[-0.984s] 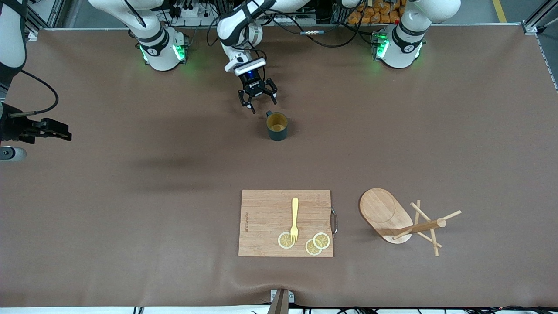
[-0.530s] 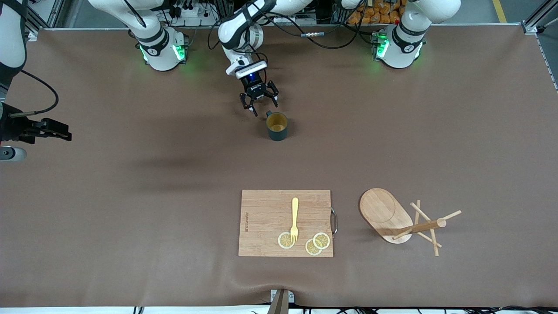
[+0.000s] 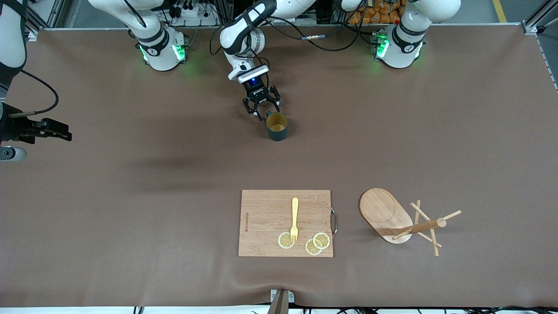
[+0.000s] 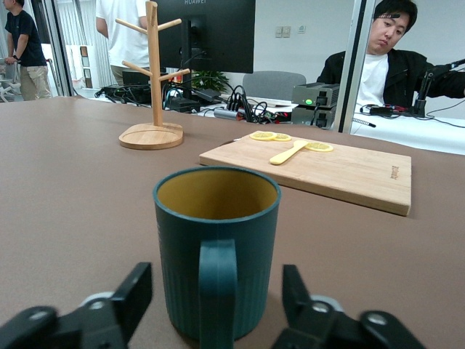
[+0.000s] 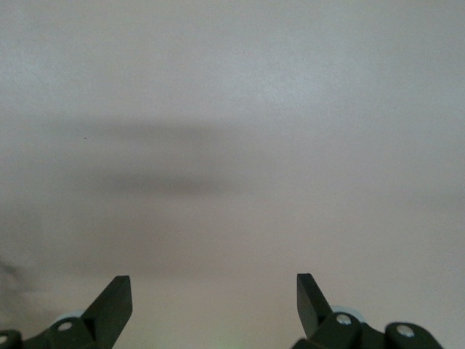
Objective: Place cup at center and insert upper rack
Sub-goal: 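Lower the left gripper over the mug and grasp its handle, then lift the teal mug by its handle and carry it toward the mug tree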
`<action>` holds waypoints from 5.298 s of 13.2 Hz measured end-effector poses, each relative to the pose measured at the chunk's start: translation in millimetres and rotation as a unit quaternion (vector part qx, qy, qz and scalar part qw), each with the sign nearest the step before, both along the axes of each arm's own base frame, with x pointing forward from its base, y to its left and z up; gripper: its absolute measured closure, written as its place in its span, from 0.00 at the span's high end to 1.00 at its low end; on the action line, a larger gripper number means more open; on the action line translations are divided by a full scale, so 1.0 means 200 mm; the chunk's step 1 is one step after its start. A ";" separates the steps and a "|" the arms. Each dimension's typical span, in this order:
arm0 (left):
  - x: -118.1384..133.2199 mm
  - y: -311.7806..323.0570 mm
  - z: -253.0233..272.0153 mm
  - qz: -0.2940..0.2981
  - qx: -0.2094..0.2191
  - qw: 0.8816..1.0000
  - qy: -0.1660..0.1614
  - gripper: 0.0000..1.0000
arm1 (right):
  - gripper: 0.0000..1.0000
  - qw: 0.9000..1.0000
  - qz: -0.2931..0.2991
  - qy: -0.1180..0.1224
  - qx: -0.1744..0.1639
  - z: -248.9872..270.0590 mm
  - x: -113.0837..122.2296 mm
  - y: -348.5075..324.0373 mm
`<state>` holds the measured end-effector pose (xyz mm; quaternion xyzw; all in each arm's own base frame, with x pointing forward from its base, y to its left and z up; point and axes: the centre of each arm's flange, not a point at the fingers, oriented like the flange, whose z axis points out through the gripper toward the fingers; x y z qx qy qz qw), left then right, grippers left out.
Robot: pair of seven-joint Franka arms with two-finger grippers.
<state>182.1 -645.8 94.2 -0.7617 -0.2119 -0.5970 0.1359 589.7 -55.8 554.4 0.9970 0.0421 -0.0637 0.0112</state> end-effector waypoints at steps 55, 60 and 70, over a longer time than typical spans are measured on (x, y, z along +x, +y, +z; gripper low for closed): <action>0.98 0.43 2.46 0.124 -0.397 0.869 0.269 0.21 | 1.00 0.995 -0.096 0.013 0.007 0.44 -0.32 0.08; 1.23 0.74 2.69 0.117 -0.433 0.834 0.322 0.21 | 1.00 0.994 -0.106 0.009 0.002 0.45 -0.32 0.08; 1.77 1.57 2.87 0.056 -0.457 0.790 0.405 0.21 | 1.00 0.994 -0.106 0.000 0.002 0.47 -0.31 0.08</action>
